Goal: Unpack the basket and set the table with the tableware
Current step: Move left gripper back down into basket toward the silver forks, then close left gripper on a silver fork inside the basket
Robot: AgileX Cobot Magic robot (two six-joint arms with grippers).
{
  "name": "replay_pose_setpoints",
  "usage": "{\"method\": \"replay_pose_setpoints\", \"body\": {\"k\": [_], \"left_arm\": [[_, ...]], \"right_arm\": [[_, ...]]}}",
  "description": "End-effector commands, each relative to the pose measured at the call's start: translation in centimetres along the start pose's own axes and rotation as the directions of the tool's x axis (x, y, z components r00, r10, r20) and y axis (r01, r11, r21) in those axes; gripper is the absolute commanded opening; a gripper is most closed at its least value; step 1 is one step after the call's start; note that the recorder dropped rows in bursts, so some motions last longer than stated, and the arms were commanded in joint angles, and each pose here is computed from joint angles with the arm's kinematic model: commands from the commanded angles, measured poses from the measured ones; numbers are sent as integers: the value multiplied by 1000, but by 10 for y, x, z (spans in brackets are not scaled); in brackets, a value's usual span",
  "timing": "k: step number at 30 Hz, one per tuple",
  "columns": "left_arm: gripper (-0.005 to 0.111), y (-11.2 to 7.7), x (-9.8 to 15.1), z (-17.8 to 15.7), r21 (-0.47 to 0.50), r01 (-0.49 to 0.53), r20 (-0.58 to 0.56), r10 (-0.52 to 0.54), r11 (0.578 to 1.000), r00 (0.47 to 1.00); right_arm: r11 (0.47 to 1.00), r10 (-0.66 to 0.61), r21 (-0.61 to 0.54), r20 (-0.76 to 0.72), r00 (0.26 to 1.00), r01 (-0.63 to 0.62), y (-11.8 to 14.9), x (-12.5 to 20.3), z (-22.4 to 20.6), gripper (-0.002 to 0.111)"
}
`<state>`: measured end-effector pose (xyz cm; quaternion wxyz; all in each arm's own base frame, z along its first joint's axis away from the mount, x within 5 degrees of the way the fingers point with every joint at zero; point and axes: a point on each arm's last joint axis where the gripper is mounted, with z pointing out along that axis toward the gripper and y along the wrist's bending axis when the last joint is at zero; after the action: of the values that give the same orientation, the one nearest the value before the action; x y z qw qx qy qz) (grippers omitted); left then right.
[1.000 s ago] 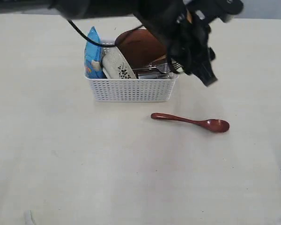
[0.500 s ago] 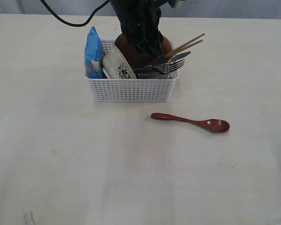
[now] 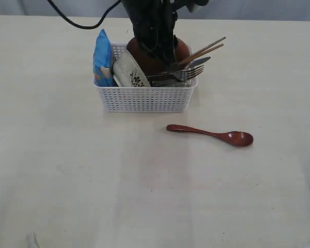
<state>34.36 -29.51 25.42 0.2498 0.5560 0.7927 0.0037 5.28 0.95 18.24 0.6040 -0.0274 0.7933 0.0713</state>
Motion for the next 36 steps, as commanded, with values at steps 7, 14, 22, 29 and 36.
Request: {"method": "replay_pose_setpoints", "body": {"k": [7,14,22,29,36], "left_arm": [[46,-18,4,25,184,-449,47,448,875,893],[46,-19,8,49,172,-477,23,481,862,877],[46,-20,9,66,166,-459,24,462,873,887],[31,-21,11,71,172,-455,17,459,874,888],[0,-22,11,71,176,-456,14,461,873,887]], "right_arm": [[1000,-6,5,11,1000,6,0,0,0,-1],[1000,-6,5,11,1000,6,0,0,0,-1],[1000,-6,5,11,1000,6,0,0,0,-1],[1000,-6,5,11,1000,6,0,0,0,-1],[1000,-6,5,11,1000,6,0,0,0,-1]]}}
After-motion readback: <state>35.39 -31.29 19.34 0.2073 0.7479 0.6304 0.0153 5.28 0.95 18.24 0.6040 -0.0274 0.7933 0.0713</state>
